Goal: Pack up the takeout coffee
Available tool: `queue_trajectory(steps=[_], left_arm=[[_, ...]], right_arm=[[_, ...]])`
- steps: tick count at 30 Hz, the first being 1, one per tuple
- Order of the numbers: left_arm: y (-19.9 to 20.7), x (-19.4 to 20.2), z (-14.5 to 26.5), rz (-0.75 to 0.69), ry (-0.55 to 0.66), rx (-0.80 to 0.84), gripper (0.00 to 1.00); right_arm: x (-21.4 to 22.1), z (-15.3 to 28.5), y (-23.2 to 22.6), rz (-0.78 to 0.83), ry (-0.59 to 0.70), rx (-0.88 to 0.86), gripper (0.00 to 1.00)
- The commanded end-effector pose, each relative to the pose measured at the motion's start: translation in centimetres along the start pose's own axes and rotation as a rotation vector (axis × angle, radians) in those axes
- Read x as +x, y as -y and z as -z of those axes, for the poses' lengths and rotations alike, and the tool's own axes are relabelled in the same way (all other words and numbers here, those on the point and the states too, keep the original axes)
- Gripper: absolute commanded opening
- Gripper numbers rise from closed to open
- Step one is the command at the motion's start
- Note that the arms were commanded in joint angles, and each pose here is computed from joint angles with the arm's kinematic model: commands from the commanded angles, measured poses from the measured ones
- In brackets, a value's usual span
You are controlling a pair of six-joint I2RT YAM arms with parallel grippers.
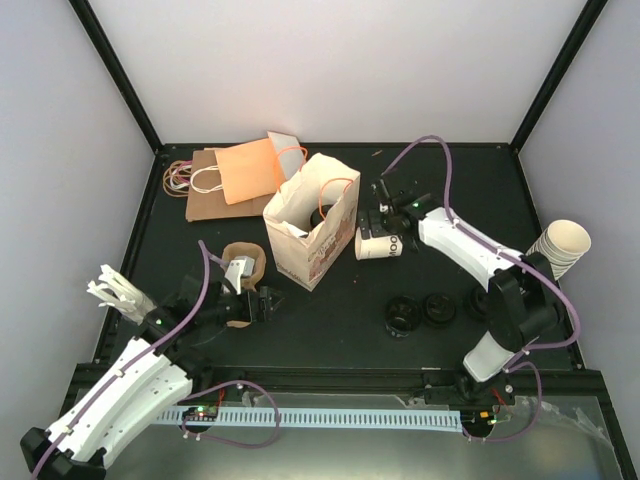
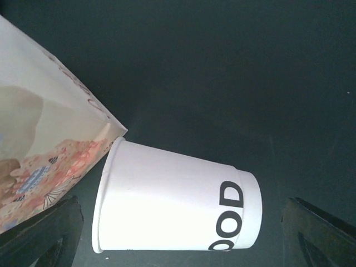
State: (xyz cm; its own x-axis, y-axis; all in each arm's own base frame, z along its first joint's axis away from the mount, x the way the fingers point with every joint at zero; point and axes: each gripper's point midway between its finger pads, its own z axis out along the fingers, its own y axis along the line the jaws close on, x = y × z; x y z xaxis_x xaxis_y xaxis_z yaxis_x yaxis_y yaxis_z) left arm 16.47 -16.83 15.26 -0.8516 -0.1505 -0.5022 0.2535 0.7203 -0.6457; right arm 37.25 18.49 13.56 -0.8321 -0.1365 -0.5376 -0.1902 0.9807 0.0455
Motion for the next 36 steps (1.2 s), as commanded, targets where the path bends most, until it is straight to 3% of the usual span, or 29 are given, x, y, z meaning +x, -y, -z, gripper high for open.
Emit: queue_trajectory(steps=[1,16,21,30,36], left_arm=[[0.8,-1.0,0.8,-0.001,0.035,0.007,0.99],[0.9,-1.0,0.7,-0.007,0.023,0.005,0.99],[0.6,-0.9,0.8,0.000,0.033,-0.001,0.99],[0.6,-0.9,0.7,0.002,0.037,0.001,0.99],[0.8,-0.9,0.7,0.002,0.033,0.009,0.99]], right_arm=[[0.0,0.3,0.2,0.043,0.059,0.093,1.00],[1.2,-2.3,-3.6,0.086,0.038,0.157,0.97],[2.3,-3.1,-2.1,0.107,0.005,0.293,0.92],[2.4,-1.4,0.8,0.138,0.031,0.478,0.55],[2.0,-0.3,2.4,0.183,0.037,0.586,0.11]])
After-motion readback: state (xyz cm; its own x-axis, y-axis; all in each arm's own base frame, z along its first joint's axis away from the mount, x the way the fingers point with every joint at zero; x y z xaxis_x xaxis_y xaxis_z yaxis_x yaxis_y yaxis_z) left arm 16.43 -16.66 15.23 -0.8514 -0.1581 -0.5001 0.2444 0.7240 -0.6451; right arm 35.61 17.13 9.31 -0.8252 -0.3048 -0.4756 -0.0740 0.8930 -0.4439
